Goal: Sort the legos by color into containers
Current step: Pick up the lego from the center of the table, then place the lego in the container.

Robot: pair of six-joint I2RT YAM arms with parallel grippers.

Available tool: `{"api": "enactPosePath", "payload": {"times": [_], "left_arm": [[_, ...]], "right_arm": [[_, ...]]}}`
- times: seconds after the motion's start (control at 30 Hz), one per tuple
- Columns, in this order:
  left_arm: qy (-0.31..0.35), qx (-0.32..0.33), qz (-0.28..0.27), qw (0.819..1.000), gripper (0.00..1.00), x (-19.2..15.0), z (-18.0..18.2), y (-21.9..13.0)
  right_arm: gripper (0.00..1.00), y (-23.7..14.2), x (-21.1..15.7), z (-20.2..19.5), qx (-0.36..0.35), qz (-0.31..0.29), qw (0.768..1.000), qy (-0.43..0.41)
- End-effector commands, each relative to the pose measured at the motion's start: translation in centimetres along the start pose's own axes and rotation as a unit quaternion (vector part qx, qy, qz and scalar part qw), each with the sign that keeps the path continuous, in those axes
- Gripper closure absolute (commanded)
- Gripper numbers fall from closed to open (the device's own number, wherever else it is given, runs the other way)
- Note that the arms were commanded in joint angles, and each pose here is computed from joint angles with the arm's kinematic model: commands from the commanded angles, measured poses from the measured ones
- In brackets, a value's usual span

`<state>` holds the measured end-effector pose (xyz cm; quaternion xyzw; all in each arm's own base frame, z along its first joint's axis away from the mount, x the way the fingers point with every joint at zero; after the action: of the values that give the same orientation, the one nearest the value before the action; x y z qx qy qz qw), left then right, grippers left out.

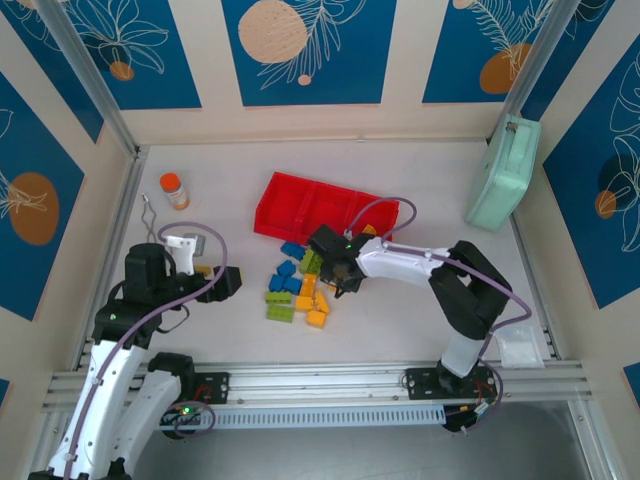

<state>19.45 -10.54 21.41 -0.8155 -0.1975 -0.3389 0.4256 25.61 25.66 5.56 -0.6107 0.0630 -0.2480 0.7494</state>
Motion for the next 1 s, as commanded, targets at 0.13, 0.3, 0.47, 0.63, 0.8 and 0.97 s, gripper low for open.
{"api": "enactPosePath", "payload": {"times": [0.13,0.3,0.47,0.63,0.8,0.97], "left_arm": [[0.018,-0.037,-0.003,0.999,0.01,0.0,-1.2,0.2],[0.021,-0.056,0.0,0.998,0.01,0.0,-1.8,0.2],[0.022,-0.063,0.002,0.998,0.01,-0.1,-2.0,0.3],[0.021,-0.062,0.003,0.998,0.01,-0.1,-1.9,0.3],[0.021,-0.061,0.005,0.998,0.01,-0.2,-1.9,0.4],[0.022,-0.062,0.005,0.998,0.01,-0.2,-2.0,0.4]], "right_arm": [[0.75,-10.3,4.8,3.6,0.129,-0.094,0.981,-0.108],[0.75,-12.2,11.1,2.6,0.153,-0.136,0.97,-0.131],[0.75,-10.9,16.0,1.3,0.172,-0.131,0.969,-0.124],[0.74,-8.2,18.8,1.0,0.193,-0.113,0.967,-0.119],[0.72,-5.6,20.0,1.3,0.209,-0.093,0.966,-0.117],[0.68,-3.5,20.8,1.0,0.21,-0.079,0.97,-0.098]]}}
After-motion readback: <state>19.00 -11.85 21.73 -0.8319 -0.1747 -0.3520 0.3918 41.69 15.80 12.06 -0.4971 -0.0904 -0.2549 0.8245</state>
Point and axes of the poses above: each hand's point on the last joint's axis, 136 mm out from that joint toward the fingers, its own y axis out along the fingers, its own z axis along the line the jaws close on, x = y × z, the point moved 1 cm from there along -y, back along the fingers, and after that the axes turned 6 degrees about y, right-handed, at the moved point
